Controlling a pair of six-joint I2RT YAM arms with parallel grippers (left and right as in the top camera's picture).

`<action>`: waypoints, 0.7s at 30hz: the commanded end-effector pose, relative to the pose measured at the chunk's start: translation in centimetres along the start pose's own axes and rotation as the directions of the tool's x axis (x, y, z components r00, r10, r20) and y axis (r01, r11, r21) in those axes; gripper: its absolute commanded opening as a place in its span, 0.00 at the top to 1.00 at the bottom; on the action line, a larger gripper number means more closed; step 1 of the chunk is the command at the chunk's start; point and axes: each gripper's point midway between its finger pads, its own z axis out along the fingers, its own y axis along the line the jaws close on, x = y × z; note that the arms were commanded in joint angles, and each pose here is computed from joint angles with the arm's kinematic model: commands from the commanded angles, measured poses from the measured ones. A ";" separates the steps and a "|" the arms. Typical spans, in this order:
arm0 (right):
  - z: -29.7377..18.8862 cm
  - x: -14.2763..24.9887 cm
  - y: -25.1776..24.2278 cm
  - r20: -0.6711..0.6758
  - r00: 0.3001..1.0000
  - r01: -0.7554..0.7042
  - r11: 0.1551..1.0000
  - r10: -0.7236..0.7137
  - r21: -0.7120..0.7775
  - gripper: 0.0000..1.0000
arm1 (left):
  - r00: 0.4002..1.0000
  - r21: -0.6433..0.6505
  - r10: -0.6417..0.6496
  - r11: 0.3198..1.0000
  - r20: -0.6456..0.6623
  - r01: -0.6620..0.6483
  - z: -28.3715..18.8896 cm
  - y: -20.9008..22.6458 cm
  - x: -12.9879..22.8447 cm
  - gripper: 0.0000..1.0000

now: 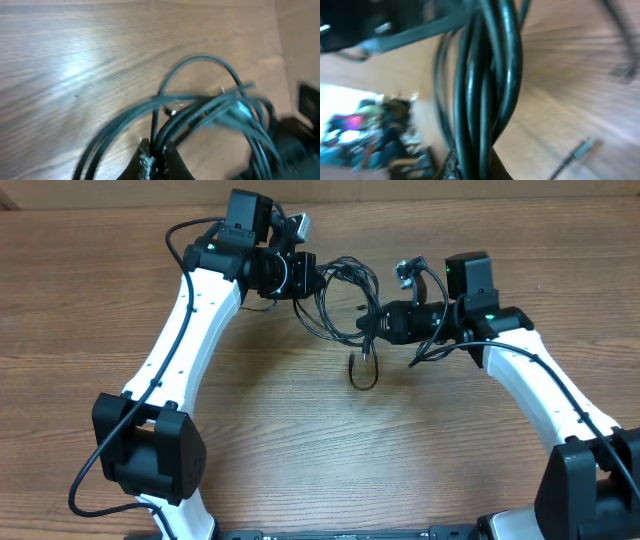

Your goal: Untangle cables

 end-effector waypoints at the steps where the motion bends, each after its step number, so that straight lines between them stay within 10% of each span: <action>1: -0.6 1.2 6.5 -0.061 0.995 0.059 0.965 -0.077 -0.254 0.96 | 0.991 -0.160 -0.050 0.985 0.123 0.070 -0.9 2.7 -2.5 0.96; 12: -2.5 1.6 14.7 -0.044 0.947 0.226 0.757 -0.318 -0.613 0.96 | 0.990 -0.243 -0.083 0.964 0.111 0.108 -0.4 4.7 -1.5 0.96; 21: -4.4 -7.7 7.1 0.210 0.977 0.023 0.968 0.031 -0.249 0.96 | 0.997 -0.067 -0.003 0.998 -0.072 -0.002 0.3 1.6 2.0 0.96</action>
